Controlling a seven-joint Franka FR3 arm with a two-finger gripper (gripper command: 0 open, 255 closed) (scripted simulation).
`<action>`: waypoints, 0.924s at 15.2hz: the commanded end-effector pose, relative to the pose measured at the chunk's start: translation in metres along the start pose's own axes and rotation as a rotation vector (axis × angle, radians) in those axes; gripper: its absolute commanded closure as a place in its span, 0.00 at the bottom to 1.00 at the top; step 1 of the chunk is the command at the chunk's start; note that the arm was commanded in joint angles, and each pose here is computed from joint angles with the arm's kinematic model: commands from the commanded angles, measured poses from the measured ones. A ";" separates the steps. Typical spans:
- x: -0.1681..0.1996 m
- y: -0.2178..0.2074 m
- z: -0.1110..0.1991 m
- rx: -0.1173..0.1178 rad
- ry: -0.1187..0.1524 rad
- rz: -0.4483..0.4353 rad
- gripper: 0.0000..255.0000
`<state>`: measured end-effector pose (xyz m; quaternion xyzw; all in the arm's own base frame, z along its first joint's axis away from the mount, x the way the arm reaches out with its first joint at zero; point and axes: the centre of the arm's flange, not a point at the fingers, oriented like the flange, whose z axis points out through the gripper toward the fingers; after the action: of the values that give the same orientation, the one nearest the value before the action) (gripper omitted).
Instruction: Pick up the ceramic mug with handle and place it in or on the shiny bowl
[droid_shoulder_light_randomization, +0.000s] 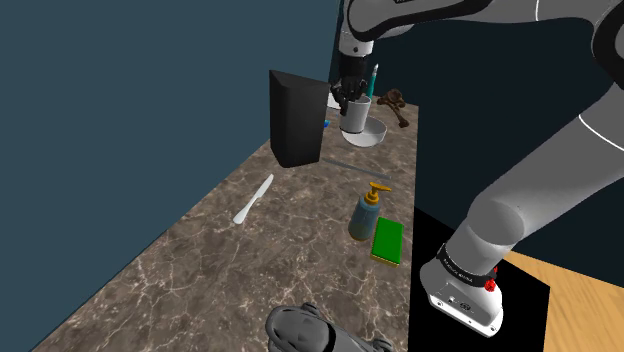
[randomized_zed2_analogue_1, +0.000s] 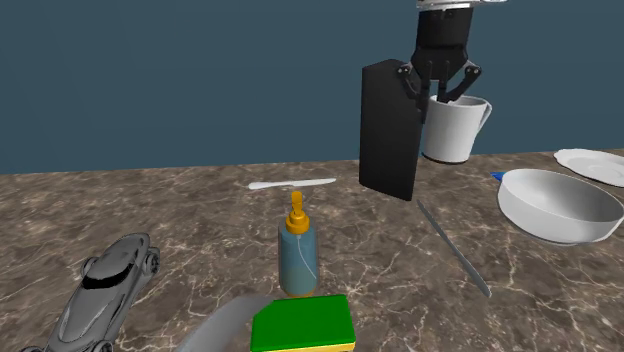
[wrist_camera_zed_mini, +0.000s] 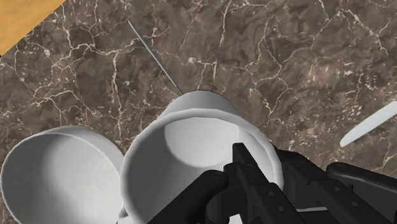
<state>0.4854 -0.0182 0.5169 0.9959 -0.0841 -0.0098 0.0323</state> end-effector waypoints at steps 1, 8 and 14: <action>0.012 0.022 0.002 0.000 0.000 -0.001 1.00; 0.054 0.104 0.003 0.000 0.000 -0.001 1.00; 0.090 0.175 0.004 0.000 0.000 -0.001 1.00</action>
<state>0.5395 -0.1897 0.5239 0.9959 -0.0839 -0.0098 0.0322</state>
